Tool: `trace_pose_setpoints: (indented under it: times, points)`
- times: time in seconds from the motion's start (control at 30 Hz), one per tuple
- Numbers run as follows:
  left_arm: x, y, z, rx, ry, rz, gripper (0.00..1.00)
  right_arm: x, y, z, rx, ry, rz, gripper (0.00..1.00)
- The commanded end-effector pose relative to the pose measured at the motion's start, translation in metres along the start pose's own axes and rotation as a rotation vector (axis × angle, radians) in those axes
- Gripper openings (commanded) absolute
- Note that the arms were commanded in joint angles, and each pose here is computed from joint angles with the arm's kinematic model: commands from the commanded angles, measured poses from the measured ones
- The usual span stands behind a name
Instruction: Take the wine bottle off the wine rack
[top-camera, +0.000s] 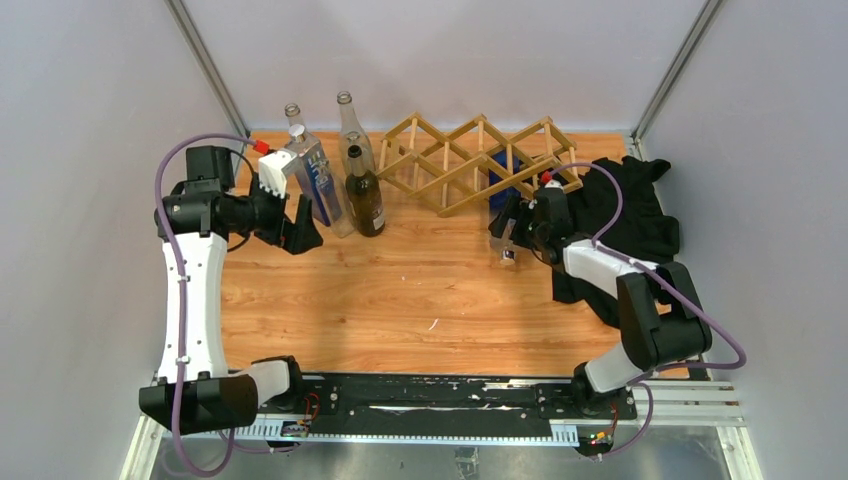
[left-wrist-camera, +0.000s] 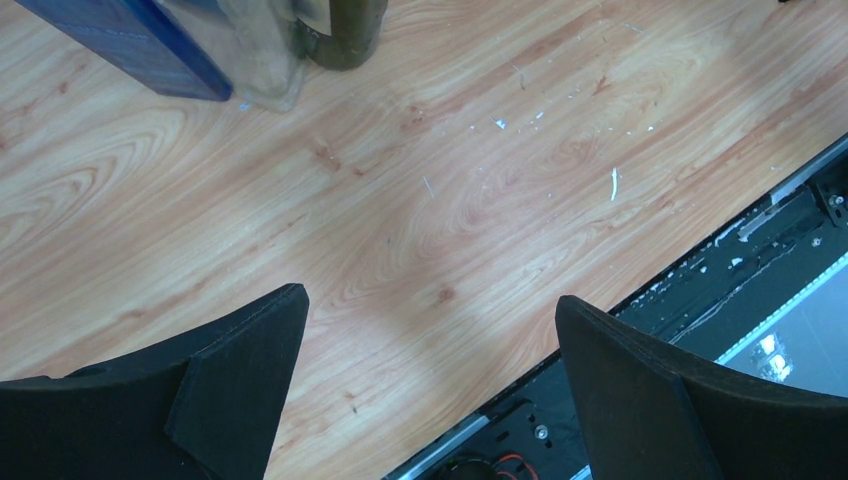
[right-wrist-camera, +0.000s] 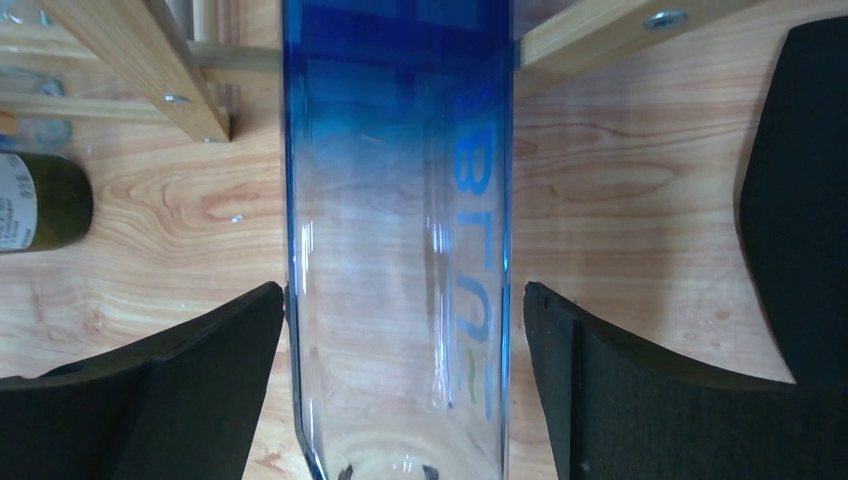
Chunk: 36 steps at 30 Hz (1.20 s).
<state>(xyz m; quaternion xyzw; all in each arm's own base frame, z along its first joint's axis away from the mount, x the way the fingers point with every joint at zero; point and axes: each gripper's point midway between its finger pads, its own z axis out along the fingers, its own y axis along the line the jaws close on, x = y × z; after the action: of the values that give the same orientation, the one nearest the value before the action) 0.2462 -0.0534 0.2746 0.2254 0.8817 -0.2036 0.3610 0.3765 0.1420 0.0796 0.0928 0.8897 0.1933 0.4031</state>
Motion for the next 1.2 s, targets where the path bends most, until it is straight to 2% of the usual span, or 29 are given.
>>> trace_pose_setpoints:
  times: [0.0,0.23,0.37,0.57,0.63,0.7,0.83,1.17]
  points:
    - [0.004,-0.003,-0.001,0.014,-0.001,0.003,1.00,-0.015,0.004,0.010,-0.073,-0.073,0.063,0.91]
    - [0.005,-0.005,-0.003,0.005,-0.007,0.010,1.00,-0.012,0.005,0.019,-0.112,-0.074,0.112,0.83]
    - [0.002,-0.006,-0.007,-0.004,-0.020,0.025,1.00,-0.013,0.008,0.019,-0.141,-0.071,0.138,0.70]
    - [0.003,-0.007,-0.009,-0.011,-0.022,0.036,1.00,-0.008,0.015,0.008,-0.198,-0.080,0.178,0.30]
    - [0.002,-0.008,-0.011,-0.014,-0.028,0.045,1.00,-0.009,0.016,0.000,-0.214,-0.092,0.184,0.11]
    - [0.000,-0.008,-0.012,-0.018,-0.035,0.058,1.00,-0.008,0.017,-0.007,-0.224,-0.099,0.184,0.01]
    - [-0.001,-0.011,-0.016,-0.014,-0.028,0.099,1.00,-0.004,0.020,-0.024,-0.248,-0.108,0.177,0.00]
    - [0.014,-0.030,-0.007,0.051,0.079,0.207,1.00,0.022,0.028,-0.075,-0.337,-0.084,0.199,0.00]
